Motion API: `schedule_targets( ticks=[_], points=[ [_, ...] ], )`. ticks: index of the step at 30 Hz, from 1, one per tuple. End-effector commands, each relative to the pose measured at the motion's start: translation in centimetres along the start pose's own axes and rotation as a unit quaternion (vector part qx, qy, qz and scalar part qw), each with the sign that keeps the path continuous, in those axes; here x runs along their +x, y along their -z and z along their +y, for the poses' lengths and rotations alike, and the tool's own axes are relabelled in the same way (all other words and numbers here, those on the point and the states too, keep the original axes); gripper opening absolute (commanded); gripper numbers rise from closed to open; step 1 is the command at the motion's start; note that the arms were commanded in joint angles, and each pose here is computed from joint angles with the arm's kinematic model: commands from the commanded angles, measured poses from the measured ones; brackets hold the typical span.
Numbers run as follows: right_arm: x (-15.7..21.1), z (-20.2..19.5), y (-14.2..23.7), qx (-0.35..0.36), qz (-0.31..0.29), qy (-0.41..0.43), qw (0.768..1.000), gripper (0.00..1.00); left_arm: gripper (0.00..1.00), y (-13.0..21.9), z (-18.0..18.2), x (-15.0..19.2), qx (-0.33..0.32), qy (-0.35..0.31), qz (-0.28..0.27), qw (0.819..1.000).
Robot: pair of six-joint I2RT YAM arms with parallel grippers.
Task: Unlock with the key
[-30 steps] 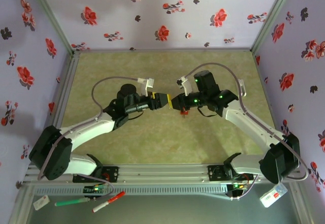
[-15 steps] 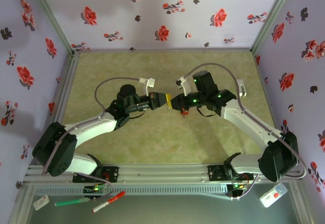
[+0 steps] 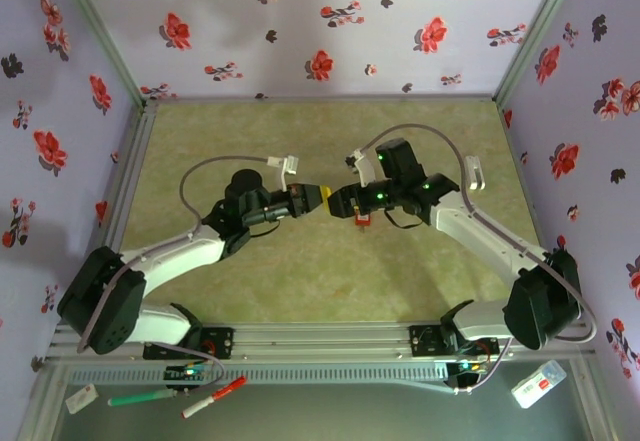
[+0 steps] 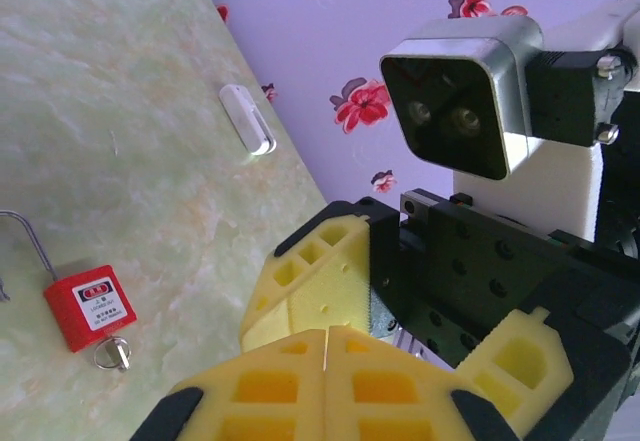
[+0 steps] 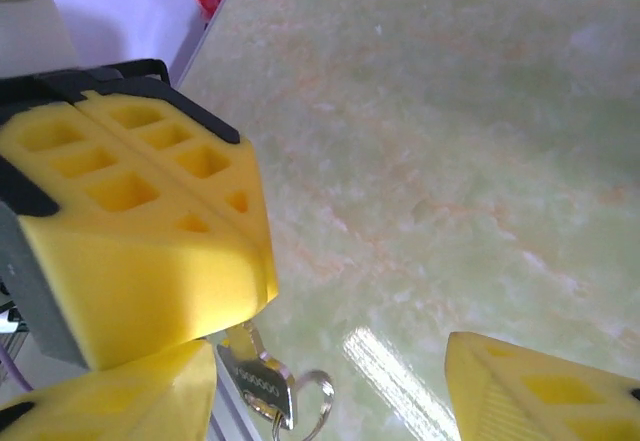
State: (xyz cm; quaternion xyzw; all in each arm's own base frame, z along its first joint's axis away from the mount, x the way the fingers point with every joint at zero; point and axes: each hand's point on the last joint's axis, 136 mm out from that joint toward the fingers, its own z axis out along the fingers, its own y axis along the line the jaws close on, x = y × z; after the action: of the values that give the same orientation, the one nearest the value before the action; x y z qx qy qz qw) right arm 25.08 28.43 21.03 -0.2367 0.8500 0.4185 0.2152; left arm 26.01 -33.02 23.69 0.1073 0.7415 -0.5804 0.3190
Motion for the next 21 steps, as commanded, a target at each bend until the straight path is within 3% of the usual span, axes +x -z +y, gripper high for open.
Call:
schedule_targets(
  ticks=[1, 9, 21],
  points=[
    [-2.3, -0.3, 0.6, 0.018, -0.050, -0.004, 0.999, 0.71, 0.00, 1.0, 1.3, -0.4, -0.040, 0.002, -0.014, 0.999],
    [-2.9, 0.1, 1.2, -0.024, -0.128, -0.041, 0.991, 0.80, 0.00, 3.1, 2.9, -2.9, -0.099, 0.012, -0.087, 0.991],
    [-7.1, 4.4, 2.8, -0.181, -0.241, -0.101, 0.948, 0.81, 0.00, 5.7, 0.0, -6.7, -0.025, -0.001, -0.225, 0.974]
  ],
)
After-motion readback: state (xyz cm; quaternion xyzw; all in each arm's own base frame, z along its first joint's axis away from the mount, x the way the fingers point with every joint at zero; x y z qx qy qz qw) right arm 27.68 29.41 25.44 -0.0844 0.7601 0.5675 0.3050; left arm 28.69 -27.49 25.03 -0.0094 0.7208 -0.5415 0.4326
